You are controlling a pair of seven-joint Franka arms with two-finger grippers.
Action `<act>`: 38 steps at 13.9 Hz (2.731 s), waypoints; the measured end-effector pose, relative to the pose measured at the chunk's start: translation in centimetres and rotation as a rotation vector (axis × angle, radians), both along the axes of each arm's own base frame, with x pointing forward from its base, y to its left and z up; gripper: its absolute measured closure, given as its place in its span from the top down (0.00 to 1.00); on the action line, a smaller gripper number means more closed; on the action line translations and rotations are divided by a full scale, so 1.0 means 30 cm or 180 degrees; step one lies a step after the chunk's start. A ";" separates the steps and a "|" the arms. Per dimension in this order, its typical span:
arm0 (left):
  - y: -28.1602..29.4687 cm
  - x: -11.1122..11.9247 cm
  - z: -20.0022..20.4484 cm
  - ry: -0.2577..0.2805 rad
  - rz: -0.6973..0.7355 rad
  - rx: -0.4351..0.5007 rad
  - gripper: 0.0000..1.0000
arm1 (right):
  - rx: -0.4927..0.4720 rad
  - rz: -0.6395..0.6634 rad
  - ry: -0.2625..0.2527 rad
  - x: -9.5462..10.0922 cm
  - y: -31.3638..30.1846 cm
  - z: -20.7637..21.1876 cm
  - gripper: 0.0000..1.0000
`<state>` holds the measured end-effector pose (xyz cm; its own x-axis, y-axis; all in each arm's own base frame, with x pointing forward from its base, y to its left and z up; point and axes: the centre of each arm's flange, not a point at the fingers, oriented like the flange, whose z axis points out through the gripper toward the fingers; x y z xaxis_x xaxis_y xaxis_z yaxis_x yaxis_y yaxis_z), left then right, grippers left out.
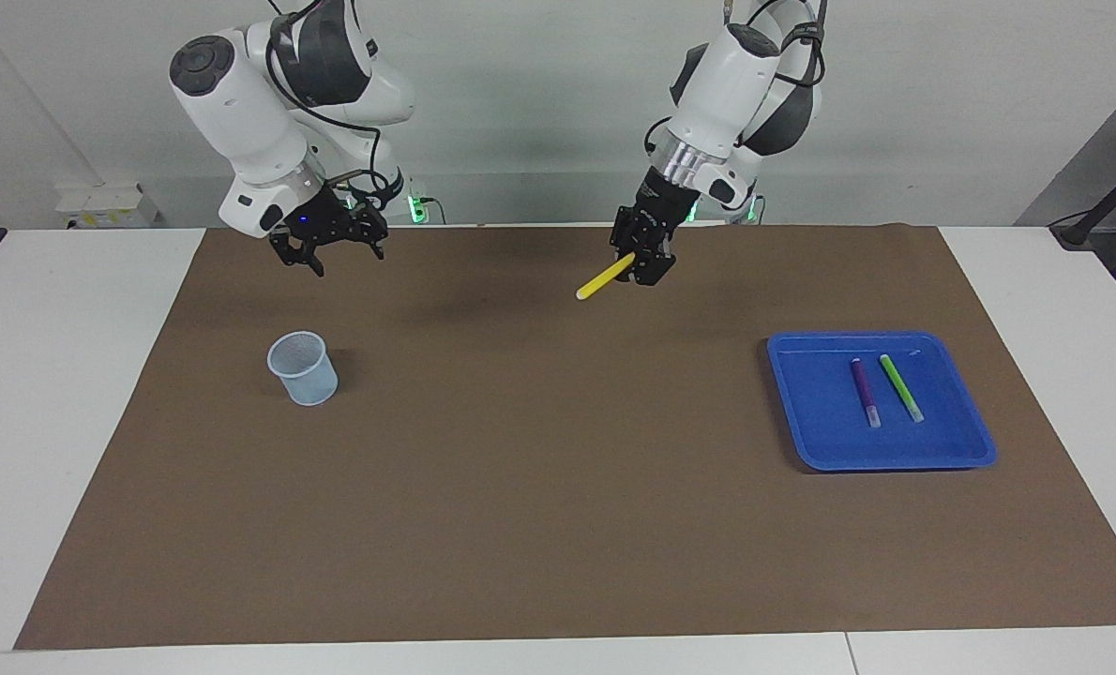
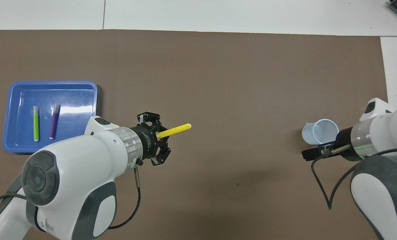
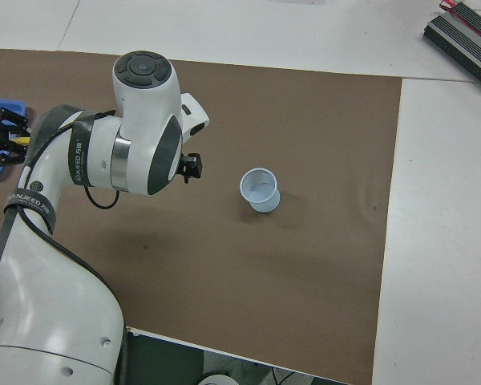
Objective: Right arm passes pens to left for tray arrangement
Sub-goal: 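Open the right gripper and withdraw it toward the cup, then move the yellow pen over the blue tray with the left gripper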
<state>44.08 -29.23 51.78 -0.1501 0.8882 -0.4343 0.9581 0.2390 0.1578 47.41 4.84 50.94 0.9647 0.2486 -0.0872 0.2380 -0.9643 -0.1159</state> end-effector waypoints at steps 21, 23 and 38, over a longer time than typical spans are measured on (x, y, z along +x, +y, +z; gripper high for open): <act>0.279 0.117 -0.031 0.0118 -0.0253 0.0043 0.09 | -0.0338 0.0491 -0.0259 0.022 -0.132 0.171 1.00; 0.314 0.124 -0.030 0.0136 -0.0278 0.0037 0.09 | -0.0342 0.0517 -0.0264 0.022 -0.118 0.173 1.00; 0.589 0.159 -0.032 0.0181 -0.0684 0.0027 0.09 | -0.0320 0.0477 -0.0304 0.026 -0.131 0.193 1.00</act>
<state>48.85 -11.57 50.81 0.0190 0.9060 -0.4229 0.9943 0.0273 0.1031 48.20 0.90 56.73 0.9226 0.3846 -0.0287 0.3850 -0.9229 0.0091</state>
